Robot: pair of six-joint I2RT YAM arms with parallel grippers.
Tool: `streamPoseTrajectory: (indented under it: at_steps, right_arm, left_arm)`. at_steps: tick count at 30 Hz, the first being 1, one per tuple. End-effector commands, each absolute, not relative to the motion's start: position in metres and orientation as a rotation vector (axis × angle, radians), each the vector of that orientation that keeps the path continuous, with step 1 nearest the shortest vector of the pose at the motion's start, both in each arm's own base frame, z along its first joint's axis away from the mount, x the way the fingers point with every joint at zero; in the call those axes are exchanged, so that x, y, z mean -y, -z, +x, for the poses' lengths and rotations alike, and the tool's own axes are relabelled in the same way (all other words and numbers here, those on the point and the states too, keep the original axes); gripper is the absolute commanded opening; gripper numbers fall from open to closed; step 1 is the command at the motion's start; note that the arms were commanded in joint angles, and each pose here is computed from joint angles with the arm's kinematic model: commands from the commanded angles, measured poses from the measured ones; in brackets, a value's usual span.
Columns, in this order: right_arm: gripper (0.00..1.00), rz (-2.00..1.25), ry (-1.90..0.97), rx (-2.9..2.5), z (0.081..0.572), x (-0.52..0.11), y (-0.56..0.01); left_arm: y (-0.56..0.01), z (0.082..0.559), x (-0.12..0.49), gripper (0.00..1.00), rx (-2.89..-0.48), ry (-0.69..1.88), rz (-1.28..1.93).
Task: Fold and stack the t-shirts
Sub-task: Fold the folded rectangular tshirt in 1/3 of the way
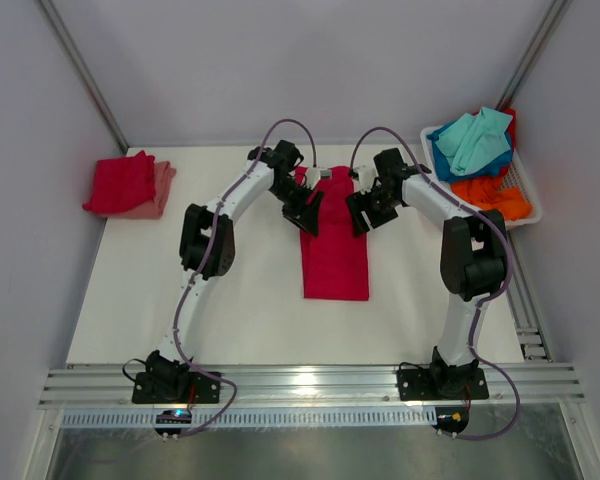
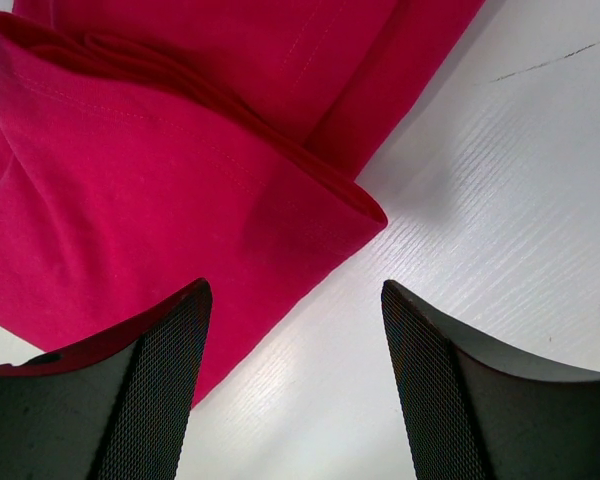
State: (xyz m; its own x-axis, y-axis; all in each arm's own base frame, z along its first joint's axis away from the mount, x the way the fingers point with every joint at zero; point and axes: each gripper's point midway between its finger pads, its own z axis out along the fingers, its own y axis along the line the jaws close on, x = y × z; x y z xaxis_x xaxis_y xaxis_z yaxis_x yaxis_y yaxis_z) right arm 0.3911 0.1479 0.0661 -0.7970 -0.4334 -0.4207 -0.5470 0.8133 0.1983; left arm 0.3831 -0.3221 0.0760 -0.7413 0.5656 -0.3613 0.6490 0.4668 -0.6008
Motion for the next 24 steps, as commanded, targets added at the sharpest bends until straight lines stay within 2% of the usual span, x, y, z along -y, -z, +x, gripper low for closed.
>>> streamPoseTrajectory:
  at_steps: [1, 14, 18, 24]
  right_arm:
    - [0.73, -0.727, -0.465, -2.587, 0.403, -0.156, -0.079]
    - [0.73, -0.722, -0.472, -2.586, 0.403, -0.158, -0.080]
    - [0.73, -0.718, -0.473, -2.593, 0.403, -0.157, -0.078]
    - [0.73, -0.718, -0.473, -2.593, 0.402, -0.157, -0.078]
  left_arm:
    - [-0.077, 0.386, 0.329, 0.54, -2.567, 1.165, 1.072]
    - [-0.059, 0.385, 0.331, 0.51, -2.591, 1.155, 1.086]
    - [-0.059, 0.386, 0.331, 0.00, -2.595, 1.144, 1.082]
    - [-0.071, 0.383, 0.324, 0.00, -2.586, 1.104, 1.110]
